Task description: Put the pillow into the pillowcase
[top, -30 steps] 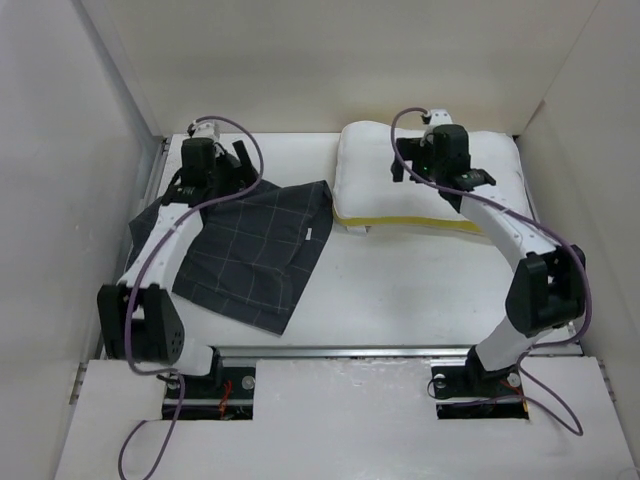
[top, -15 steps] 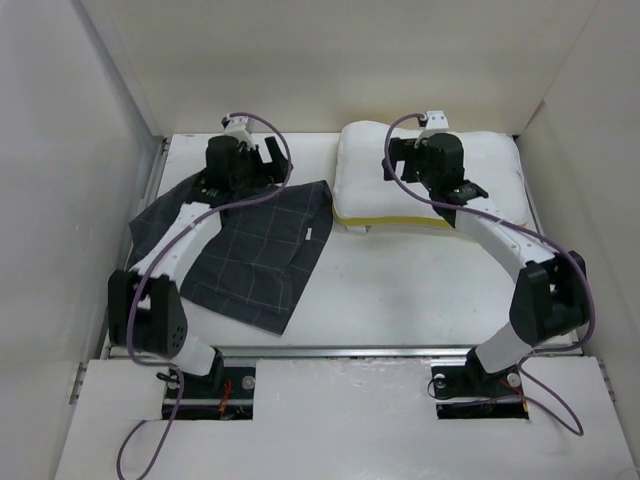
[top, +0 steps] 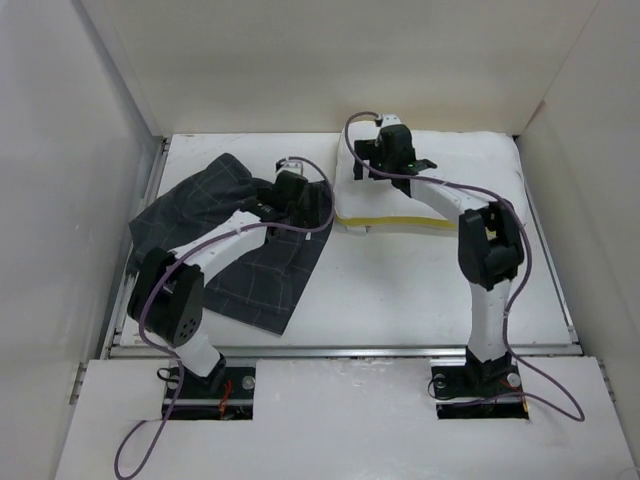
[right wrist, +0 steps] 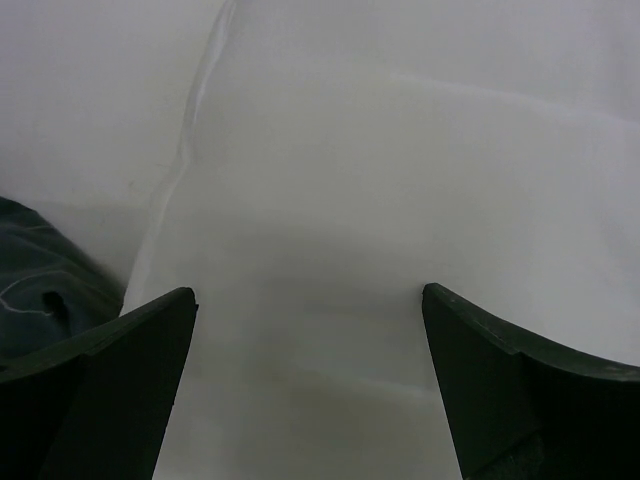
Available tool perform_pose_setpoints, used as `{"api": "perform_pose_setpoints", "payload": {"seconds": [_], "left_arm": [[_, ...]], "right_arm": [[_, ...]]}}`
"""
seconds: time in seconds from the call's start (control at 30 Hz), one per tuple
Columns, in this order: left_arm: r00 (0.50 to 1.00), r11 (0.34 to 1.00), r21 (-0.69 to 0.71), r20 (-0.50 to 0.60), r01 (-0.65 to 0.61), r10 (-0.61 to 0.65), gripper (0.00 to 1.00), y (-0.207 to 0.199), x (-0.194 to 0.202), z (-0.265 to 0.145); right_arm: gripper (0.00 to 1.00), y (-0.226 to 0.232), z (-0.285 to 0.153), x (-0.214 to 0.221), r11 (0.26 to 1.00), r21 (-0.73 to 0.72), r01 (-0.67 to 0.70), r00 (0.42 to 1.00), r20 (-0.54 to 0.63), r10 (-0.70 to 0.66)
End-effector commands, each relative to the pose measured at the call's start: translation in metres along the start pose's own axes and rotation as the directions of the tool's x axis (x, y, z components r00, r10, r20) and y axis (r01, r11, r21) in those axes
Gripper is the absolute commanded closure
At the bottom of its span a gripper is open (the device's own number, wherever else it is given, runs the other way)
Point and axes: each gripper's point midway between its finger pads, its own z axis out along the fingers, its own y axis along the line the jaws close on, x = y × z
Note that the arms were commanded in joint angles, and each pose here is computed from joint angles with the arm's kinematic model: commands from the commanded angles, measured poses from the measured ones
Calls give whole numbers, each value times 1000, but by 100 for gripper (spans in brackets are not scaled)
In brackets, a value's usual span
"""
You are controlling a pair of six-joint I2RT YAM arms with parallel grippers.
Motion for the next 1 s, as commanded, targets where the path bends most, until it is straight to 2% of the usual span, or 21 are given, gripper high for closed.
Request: {"api": "perform_pose_setpoints", "payload": {"seconds": [0.0, 0.13, 0.27, 0.3, 0.33, 0.37, 0.4, 0.43, 0.47, 0.53, 0.57, 0.6, 0.63, 0.73, 0.77, 0.87, 0.93, 0.97], "left_arm": [[992, 981, -195, -126, -18, -7, 0, 35, 45, -1], [980, 967, -249, -201, -48, -3, 0, 48, 77, 8], [967, 957, -282, -255, -73, -1, 0, 53, 95, 21], [964, 955, -286, -267, -81, 1, 0, 54, 99, 24], [965, 952, -294, -263, -83, 3, 7, 54, 97, 26], [959, 949, -301, -284, -95, 6, 14, 56, 104, 31], [959, 948, -307, -282, -89, -2, 22, 58, 101, 33], [962, 949, -303, -272, -82, -3, 32, 56, 96, 34], [960, 948, -306, -280, -88, -2, 48, 57, 100, 36], [963, 942, -322, -270, -91, 1, 63, 59, 95, 35], [962, 938, -333, -273, -99, 4, 73, 61, 96, 34], [969, 938, -336, -247, -88, 2, 84, 60, 86, 32], [972, 936, -341, -237, -86, 3, 100, 61, 81, 28], [982, 948, -315, -188, -51, -10, 100, 55, 63, 16], [985, 950, -309, -172, -41, -13, 100, 54, 58, 12], [991, 963, -267, -133, -27, -9, 100, 48, 40, -3], [992, 970, -241, -124, -25, -6, 74, 44, 36, -8], [993, 971, -238, -116, -20, -8, 70, 44, 33, -10]], "right_arm": [[0, 14, 18, 6, 1000, 3, 11, 999, -40, -11], [0, 10, 39, 46, 999, 46, 1, 990, -140, 6], [30, 1, 42, 65, 997, 82, 12, 985, -175, 3], [48, 0, 39, 63, 996, 88, 11, 987, -161, 3], [59, -3, 37, 68, 995, 96, 12, 988, -157, 3], [77, -1, 29, 56, 996, 91, 7, 992, -130, 5], [100, -7, 25, 52, 995, 99, 0, 992, -123, 12], [100, -12, 20, 51, 995, 96, -9, 993, -117, 20], [100, -6, 6, 27, 998, 68, -20, 998, -62, 24], [100, -20, -12, 4, 996, 79, -34, 999, -5, 34], [100, -27, -20, 0, 995, 93, -40, 999, 12, 39], [100, -28, -43, -25, 995, 87, -53, 996, 70, 47], [100, -34, -54, -35, 995, 93, -46, 995, 97, 37], [100, -46, -96, -55, 996, 81, -48, 986, 161, 35], [100, -48, -103, -44, 996, 86, -30, 989, 145, 18], [100, -43, -136, -50, 998, 54, -11, 983, 184, 1], [100, -44, -153, -45, 998, 50, -22, 981, 194, 12], [100, -43, -158, -42, 998, 46, -42, 980, 197, 32]]}}
